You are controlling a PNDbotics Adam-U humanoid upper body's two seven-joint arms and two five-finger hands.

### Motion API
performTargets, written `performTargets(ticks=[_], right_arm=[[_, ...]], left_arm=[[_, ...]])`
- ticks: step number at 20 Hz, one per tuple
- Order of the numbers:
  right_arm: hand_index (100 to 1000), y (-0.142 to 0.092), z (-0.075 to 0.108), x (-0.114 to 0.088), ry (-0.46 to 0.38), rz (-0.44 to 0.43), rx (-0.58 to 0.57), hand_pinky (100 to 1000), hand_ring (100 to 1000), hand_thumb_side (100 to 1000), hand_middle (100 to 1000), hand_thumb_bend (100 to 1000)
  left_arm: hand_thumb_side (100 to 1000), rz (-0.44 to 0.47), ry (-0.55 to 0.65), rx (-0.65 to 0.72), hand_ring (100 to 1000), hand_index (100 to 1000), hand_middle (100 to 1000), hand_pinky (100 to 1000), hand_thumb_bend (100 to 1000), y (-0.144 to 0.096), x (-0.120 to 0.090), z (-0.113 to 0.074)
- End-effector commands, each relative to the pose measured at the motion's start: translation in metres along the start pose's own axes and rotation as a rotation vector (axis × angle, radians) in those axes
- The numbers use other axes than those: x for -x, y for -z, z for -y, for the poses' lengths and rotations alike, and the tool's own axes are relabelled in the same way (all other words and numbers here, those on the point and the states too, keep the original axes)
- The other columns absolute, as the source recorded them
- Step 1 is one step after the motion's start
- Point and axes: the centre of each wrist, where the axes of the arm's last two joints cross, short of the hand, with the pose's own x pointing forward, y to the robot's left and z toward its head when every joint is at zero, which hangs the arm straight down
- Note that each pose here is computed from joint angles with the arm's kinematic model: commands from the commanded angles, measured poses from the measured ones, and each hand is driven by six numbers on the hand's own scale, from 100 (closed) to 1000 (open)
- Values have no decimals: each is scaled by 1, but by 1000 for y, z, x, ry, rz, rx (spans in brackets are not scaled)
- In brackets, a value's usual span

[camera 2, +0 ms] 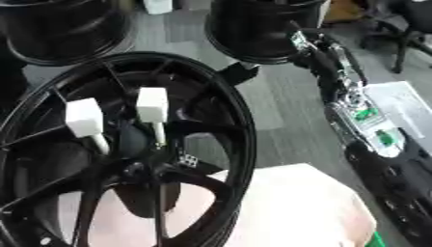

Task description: Pull the pin out of the wheel hub.

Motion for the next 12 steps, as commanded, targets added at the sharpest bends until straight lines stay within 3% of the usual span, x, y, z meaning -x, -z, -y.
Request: performTargets(ticks=[1,3,4,5,10,12], right_arm=[[788,2,12,-17,-24,44,20,790,600,502,646,425],[788,1,13,-16,-27,39,25,790,600,517,646,419],[788,1,14,-15,-28,38,27,789,600,504,646,424],[788,1,14,-15,-28,37,28,789,600,504,646,424],[788,2,12,-16,-21,39,25,789,600,504,646,421],[788,2,11,-17,-19,41,25,789,600,504,646,421]], left_arm=[[404,-50,-50,-45,859,890,815,914,784,-18,27,-10],[538,-65,-72,-55,881,934,844,930,849,-21,37,-3],[662,-77,-78,-68,880,936,843,929,929,-24,41,0],[694,-85,-83,-81,879,936,842,928,951,-27,44,4],[693,-108,-101,-136,874,936,837,922,899,-37,50,20],[670,-100,-118,-173,856,931,823,904,825,-39,48,21]])
